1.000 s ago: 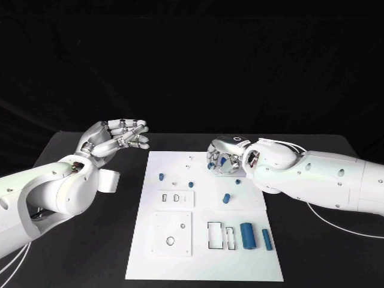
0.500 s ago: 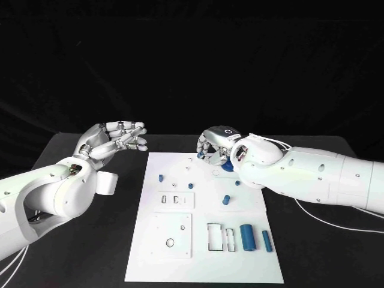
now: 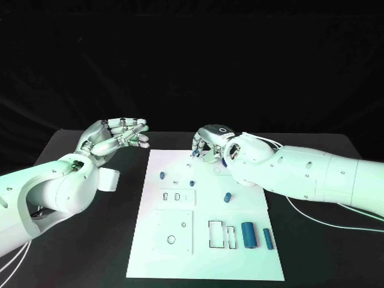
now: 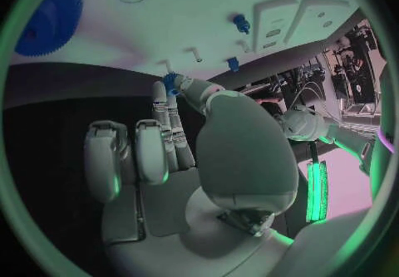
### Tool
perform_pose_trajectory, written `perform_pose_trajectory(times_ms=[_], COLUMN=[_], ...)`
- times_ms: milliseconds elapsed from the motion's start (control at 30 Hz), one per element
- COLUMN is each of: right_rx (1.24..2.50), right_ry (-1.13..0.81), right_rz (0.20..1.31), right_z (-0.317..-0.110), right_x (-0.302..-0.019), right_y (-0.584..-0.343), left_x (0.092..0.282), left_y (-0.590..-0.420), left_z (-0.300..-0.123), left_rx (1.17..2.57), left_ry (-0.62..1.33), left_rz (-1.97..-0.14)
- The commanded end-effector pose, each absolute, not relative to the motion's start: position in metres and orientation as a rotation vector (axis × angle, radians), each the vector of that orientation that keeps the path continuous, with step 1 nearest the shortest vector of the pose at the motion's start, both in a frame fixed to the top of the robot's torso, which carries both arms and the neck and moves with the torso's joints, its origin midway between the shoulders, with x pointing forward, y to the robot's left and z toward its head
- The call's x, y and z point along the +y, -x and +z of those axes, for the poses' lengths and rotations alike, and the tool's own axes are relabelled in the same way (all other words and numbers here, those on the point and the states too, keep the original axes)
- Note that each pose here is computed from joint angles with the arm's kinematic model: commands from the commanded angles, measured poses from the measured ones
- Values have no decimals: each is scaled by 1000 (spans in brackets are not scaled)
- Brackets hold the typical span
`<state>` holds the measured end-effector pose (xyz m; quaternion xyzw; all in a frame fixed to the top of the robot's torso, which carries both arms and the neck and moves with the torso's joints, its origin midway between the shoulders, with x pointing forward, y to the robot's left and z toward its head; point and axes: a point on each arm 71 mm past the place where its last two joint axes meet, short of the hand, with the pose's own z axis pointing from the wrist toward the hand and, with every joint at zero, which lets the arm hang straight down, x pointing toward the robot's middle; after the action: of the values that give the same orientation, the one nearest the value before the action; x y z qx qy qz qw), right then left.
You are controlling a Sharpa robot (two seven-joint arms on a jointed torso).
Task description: Assemble the parts on the task board
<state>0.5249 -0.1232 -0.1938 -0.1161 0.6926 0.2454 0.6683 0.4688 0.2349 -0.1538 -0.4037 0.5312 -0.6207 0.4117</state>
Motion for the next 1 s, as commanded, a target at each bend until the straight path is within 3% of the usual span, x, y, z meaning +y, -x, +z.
perform_pose_trajectory(times_ms=[33,1000], right_rx=[1602,1620], right_ry=[266,271], right_rz=[556,541], right_z=[-198,-207], right_x=[-121,-108], right_y=[-526,-535], left_x=[232,230], left_y=[-468,-469], left_z=[-152,-147], left_rx=[1340,1340], left_ry=[1008,999], left_rz=[-1589,-1599])
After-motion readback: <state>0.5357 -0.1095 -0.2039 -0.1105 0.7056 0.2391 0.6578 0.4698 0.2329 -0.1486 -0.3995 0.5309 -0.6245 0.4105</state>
